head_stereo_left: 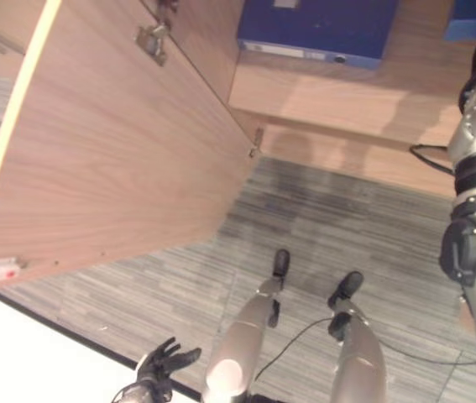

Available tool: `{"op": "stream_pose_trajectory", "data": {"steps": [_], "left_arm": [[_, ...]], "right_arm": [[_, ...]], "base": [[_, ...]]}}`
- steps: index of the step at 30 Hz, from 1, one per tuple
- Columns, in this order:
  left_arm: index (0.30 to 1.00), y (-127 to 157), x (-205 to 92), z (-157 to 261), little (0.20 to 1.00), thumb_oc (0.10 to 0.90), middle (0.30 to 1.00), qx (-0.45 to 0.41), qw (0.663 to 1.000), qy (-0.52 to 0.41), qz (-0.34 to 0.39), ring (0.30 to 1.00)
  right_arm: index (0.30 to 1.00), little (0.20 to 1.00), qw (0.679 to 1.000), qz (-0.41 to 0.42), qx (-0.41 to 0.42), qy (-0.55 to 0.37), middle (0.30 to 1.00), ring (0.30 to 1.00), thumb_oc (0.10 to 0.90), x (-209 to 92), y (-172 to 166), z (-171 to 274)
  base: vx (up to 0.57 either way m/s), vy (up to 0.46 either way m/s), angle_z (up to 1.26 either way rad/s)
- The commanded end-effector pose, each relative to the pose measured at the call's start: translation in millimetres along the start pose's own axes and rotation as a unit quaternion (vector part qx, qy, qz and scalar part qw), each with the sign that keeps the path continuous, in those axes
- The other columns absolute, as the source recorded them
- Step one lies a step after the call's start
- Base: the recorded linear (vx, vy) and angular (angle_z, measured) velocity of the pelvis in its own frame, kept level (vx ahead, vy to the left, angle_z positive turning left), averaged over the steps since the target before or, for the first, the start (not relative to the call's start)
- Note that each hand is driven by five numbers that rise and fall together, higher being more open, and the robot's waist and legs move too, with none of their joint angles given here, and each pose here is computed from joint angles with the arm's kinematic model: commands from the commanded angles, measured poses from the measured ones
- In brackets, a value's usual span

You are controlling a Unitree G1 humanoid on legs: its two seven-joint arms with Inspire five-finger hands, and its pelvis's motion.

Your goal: Put the empty folder in the office cabinet

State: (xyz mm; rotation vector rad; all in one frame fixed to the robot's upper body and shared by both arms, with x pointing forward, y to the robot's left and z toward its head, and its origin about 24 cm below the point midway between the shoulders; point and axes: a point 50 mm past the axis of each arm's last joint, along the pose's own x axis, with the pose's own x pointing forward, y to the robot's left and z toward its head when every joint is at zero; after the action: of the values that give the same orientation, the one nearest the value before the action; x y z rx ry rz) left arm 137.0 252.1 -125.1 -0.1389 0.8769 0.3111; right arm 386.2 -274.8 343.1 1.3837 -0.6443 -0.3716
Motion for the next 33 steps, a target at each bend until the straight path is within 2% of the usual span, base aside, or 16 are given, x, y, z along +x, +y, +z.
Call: {"op": "stream_pose_trajectory", "data": {"steps": [1, 4, 11, 17, 19, 20, 22, 27, 33], "left_arm": [[0.900, 64, -34, -54, 0.900, 0.800, 0.900, 0.053, 0.990, 0.097, 0.089, 0.900], [0.900, 64, -42, -61, 0.900, 0.800, 0.900, 0.070, 0.989, 0.107, 0.073, 0.900], [0.900, 54, -44, -54, 0.900, 0.800, 0.900, 0.109, 0.988, 0.102, 0.025, 0.900], [0.900, 46, -39, -39, 0.900, 0.800, 0.900, 0.097, 0.992, 0.073, 0.013, 0.900], [0.900, 45, -38, -45, 0.900, 0.800, 0.900, 0.087, 0.993, 0.082, 0.022, 0.900], [0.900, 43, -40, -57, 0.900, 0.800, 0.900, 0.065, 0.992, 0.098, 0.034, 0.900], [0.900, 38, -41, -66, 0.900, 0.800, 0.900, 0.053, 0.992, 0.109, 0.033, 0.900], [0.900, 32, -40, -76, 0.900, 0.800, 0.900, 0.055, 0.990, 0.130, 0.024, 0.900], [0.900, 18, -34, -73, 0.900, 0.800, 0.900, 0.063, 0.990, 0.125, 0.008, 0.900]], "right_arm": [[0.300, 0.300, 0.994, 0.100, -0.024, -0.041, 0.300, 0.300, 0.400, -7, 18, 16], [0.300, 0.300, 0.995, 0.087, -0.023, -0.037, 0.300, 0.300, 0.400, -9, 5, 12], [0.300, 0.300, 0.998, 0.026, -0.036, -0.040, 0.300, 0.300, 0.400, -15, -56, 16], [0.300, 0.300, 0.999, 0.023, -0.004, -0.041, 0.300, 0.300, 0.400, -27, -70, 8], [0.300, 0.300, 0.999, 0.003, -0.014, -0.042, 0.300, 0.300, 0.400, -29, -86, 9], [0.300, 0.300, 0.999, -0.019, -0.024, -0.038, 0.300, 0.300, 0.400, -38, -113, 5], [0.300, 0.300, 0.998, -0.029, -0.040, -0.041, 0.300, 0.300, 0.400, -44, -128, 7], [0.300, 0.300, 0.996, -0.050, -0.060, -0.048, 0.300, 0.300, 0.400, -49, -149, 14], [0.300, 0.300, 0.995, -0.066, -0.062, -0.047, 0.300, 0.300, 0.400, -46, -152, 15]], "base": [[0.08, 0.004, 0.08], [0.14, 0.079, 0.06], [0.19, 0.188, 0.11], [0.14, -0.134, -0.08], [0.25, -0.167, 0.44], [0.29, -0.167, 0.37], [0.23, -0.165, 0.01], [0.15, -0.123, -0.01], [0.04, -0.066, 0.01]]}}
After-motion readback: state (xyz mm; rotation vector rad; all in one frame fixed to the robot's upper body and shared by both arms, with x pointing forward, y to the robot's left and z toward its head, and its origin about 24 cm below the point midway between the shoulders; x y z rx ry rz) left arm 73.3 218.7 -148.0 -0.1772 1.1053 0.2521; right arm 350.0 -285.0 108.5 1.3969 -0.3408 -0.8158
